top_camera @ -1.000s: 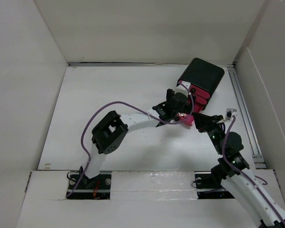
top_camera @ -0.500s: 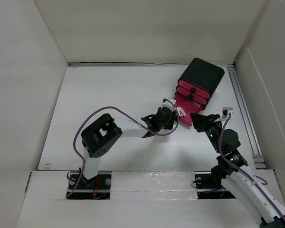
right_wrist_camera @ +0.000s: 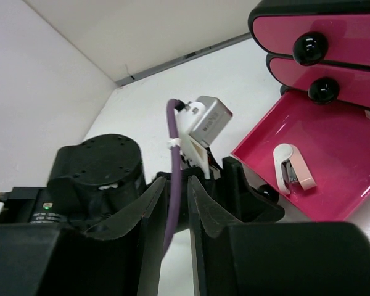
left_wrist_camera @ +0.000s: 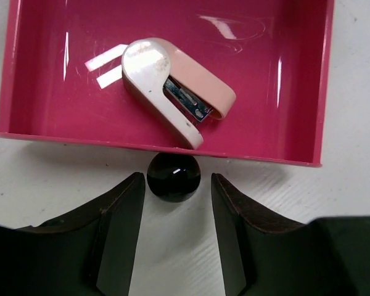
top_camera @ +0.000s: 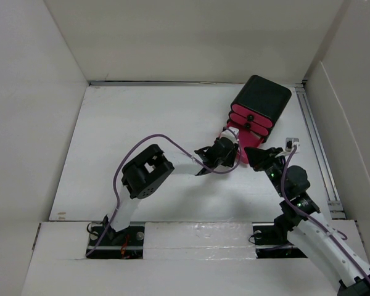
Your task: Organize the desk
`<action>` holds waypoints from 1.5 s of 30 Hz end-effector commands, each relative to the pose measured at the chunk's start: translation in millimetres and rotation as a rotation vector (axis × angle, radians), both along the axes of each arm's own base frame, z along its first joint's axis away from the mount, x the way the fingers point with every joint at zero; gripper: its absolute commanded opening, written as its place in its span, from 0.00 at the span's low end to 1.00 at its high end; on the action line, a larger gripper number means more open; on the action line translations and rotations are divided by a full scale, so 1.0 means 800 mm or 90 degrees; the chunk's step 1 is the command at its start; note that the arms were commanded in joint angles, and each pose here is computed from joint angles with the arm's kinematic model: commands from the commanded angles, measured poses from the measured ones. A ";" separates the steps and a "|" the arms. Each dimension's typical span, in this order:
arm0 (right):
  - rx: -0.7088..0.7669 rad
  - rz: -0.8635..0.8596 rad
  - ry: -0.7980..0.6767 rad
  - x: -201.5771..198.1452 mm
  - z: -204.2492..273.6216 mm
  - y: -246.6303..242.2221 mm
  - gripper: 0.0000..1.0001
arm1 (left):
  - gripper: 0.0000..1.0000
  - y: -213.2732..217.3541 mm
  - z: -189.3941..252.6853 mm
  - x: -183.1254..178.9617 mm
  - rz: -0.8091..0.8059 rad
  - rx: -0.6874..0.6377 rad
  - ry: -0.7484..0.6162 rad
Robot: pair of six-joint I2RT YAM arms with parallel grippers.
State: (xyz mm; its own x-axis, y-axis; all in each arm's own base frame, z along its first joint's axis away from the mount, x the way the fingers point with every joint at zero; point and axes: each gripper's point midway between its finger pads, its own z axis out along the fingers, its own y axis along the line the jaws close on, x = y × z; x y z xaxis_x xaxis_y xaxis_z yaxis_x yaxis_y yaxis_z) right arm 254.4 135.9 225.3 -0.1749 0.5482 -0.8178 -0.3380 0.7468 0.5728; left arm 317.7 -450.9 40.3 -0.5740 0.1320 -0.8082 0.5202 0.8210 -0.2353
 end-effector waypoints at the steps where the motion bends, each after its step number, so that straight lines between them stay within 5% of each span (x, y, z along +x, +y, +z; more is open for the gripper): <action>1: 0.021 0.016 -0.055 -0.004 0.036 0.006 0.26 | 0.43 -0.011 0.018 0.010 0.003 -0.004 -0.020; 5: 0.019 0.019 -0.054 -0.004 0.036 0.007 0.26 | 0.39 -0.012 0.017 0.014 0.004 0.005 -0.027; 9: 0.019 0.018 -0.054 -0.004 0.036 0.006 0.26 | 0.16 -0.017 0.028 0.019 0.007 -0.007 -0.039; 17: 0.020 0.012 -0.055 -0.004 0.036 0.004 0.26 | 0.11 -0.032 0.060 0.025 0.000 -0.041 -0.056; 38: 0.026 -0.004 -0.064 -0.008 0.041 -0.004 0.22 | 0.12 -0.082 0.068 0.066 0.009 -0.096 -0.056; 45: 0.030 -0.006 -0.067 -0.010 0.043 -0.006 0.22 | 0.27 -0.102 0.063 0.090 0.028 -0.101 -0.047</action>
